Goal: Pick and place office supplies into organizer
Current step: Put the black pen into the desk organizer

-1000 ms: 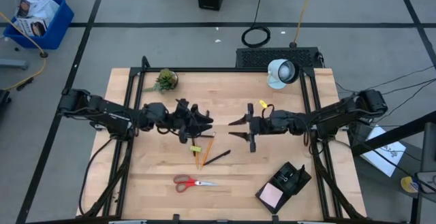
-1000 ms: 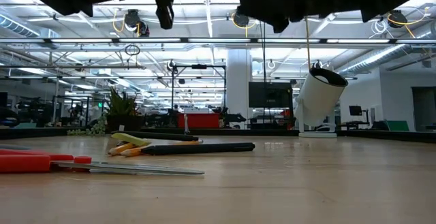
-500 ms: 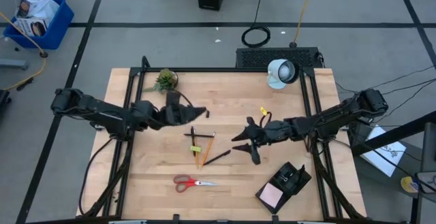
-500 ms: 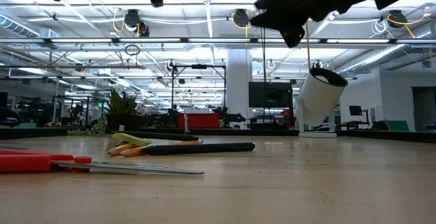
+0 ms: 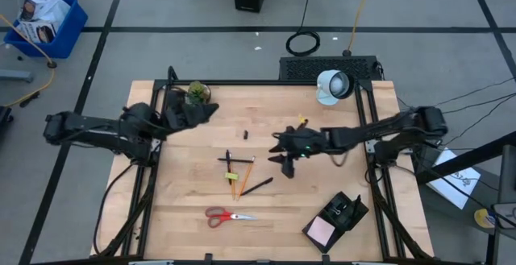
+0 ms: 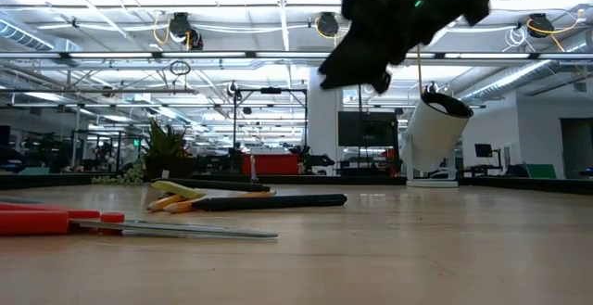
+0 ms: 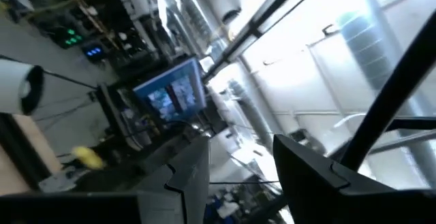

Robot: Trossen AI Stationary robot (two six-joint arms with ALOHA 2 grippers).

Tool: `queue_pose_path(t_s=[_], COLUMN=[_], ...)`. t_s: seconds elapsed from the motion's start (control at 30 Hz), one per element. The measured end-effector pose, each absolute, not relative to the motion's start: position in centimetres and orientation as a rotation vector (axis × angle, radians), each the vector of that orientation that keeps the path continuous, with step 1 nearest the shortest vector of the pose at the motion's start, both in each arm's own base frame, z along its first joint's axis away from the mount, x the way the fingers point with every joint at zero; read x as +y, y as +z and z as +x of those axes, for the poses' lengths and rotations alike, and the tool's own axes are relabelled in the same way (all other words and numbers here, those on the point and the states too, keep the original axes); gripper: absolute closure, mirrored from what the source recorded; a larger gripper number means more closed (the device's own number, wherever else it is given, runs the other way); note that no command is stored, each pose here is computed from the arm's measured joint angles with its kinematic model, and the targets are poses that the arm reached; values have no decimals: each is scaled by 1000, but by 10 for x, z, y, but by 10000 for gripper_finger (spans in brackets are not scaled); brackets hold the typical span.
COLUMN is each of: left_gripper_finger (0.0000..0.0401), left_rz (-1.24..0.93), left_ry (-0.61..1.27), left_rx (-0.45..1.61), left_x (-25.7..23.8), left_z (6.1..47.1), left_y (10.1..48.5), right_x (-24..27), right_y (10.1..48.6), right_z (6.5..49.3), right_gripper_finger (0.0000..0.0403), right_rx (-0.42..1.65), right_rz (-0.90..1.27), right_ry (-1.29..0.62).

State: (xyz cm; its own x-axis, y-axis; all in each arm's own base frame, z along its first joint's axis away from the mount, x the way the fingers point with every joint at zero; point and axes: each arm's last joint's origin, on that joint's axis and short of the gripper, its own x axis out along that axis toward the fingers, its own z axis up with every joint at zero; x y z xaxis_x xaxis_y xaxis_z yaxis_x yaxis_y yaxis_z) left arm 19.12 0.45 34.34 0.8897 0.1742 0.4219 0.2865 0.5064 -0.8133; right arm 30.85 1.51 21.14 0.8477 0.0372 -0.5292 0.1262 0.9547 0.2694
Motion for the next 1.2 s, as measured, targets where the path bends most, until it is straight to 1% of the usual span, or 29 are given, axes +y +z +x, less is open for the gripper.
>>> queue_pose_path(t_s=[0.1,0.3,0.4,0.5,0.63,0.87,1.0,1.1,1.2], left_gripper_finger=[235,235,235,235,235,235,235,235,235], left_rz=[-1050,-1048,-1049,-1048,-1048,-1060,-1062,-1064,-1069], left_ry=[-110,-183,-223,-225,-226,-267,-270,-267,-260], left_rx=[-476,-426,-399,-399,-399,-384,-383,-386,-390], left_x=[6,7,7,8,8,6,7,8,10], left_z=[183,179,180,180,180,179,179,179,179], left_y=[347,348,348,348,348,349,349,349,349], right_x=[8,5,5,3,-1,-2,-2,-6,-10], right_y=[198,186,177,166,148,135,136,136,139], right_z=[331,382,402,417,423,426,426,427,429], right_gripper_finger=[261,261,261,261,261,261,261,261,261], right_rx=[615,726,743,757,801,824,811,798,762], right_rz=[328,235,208,206,205,157,123,69,65], right_ry=[-23,10,13,12,1,12,11,-61,-63])
